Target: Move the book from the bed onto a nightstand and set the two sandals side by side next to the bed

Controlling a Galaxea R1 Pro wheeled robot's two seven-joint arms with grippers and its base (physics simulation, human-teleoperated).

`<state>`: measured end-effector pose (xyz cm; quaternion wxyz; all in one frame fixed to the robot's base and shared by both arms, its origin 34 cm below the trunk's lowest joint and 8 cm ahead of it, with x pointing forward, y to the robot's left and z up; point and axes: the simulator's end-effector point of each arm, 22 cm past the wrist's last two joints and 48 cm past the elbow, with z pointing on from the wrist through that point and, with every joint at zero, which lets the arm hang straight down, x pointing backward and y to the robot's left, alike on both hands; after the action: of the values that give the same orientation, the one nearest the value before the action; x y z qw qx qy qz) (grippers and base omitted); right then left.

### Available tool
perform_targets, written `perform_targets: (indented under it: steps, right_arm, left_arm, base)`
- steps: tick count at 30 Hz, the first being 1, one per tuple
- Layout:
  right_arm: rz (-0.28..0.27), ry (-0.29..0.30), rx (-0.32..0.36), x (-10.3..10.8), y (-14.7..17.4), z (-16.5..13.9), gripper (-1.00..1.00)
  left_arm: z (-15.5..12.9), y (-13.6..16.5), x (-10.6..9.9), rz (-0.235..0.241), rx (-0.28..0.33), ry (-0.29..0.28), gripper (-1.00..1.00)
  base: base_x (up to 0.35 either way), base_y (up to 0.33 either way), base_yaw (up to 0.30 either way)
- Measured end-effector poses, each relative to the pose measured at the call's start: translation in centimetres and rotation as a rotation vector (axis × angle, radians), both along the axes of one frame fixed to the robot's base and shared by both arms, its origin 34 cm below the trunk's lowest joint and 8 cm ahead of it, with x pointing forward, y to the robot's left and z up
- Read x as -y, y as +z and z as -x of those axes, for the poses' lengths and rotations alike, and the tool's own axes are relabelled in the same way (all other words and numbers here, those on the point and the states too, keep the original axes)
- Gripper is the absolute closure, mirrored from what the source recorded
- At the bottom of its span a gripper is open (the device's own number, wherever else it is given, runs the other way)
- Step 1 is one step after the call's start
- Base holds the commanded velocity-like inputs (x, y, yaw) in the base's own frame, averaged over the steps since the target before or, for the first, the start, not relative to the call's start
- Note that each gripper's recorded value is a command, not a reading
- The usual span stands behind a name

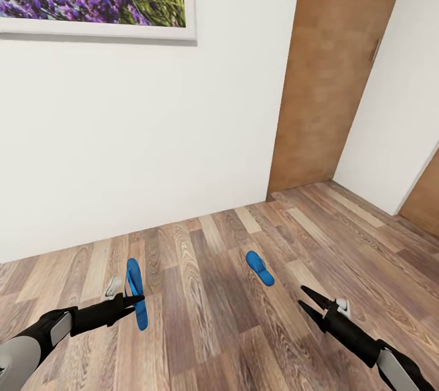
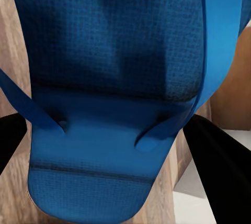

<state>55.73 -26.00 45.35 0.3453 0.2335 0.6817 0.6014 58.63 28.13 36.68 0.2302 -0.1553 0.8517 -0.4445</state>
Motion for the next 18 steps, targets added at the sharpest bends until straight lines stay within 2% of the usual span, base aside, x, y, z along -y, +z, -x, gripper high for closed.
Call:
perform_targets:
  steps: [18]
  right_arm:
    - [0.002, -0.001, 0.0, 0.08, -0.01, -0.02, -1.0]
  left_arm:
    - [0.03, -0.04, -0.02, 0.0, -0.002, 0.002, 1.0]
  base:
    - [0.119, -0.145, 0.116]
